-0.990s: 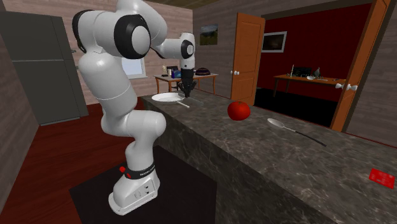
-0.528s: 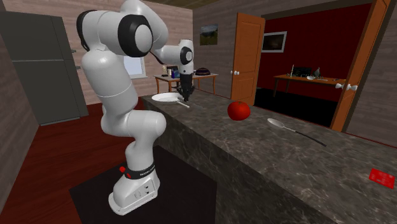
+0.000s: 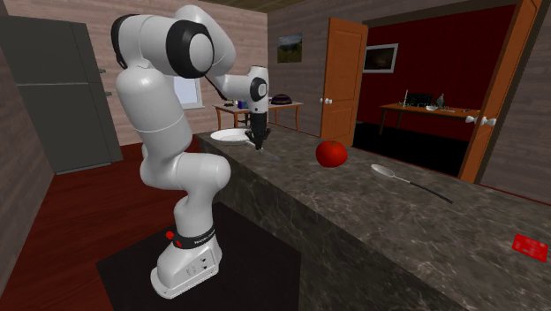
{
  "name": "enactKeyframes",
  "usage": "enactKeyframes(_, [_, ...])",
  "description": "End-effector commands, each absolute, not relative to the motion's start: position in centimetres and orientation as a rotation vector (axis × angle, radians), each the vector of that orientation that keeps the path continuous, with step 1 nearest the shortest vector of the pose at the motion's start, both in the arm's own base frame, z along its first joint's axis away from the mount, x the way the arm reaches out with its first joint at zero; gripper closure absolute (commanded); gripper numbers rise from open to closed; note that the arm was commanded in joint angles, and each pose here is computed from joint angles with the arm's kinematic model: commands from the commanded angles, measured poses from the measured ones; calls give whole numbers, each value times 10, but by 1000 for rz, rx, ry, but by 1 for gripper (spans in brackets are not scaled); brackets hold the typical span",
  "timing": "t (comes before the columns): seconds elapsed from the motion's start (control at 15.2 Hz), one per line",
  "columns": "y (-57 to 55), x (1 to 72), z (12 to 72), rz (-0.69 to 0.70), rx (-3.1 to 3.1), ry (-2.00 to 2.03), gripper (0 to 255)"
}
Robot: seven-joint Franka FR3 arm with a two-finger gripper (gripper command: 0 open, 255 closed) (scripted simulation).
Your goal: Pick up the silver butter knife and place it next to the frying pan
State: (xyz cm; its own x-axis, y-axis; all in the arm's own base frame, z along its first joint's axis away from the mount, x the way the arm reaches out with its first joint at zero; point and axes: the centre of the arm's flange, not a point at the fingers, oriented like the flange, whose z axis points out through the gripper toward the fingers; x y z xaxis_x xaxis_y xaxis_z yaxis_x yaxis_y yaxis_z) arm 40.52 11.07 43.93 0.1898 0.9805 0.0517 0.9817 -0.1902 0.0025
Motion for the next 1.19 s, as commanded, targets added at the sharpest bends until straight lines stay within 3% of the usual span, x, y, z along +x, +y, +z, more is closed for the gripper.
enactKeyframes(0.0, [110, 405, 429, -65, -2399, -1979, 255])
enactKeyframes(0.66, [110, 405, 415, -65, -2399, -1979, 255])
enactKeyframes(0.73, [110, 405, 415, -65, -2399, -1979, 0])
enactKeyframes(1.12, [110, 405, 429, -65, -2399, -1979, 0])
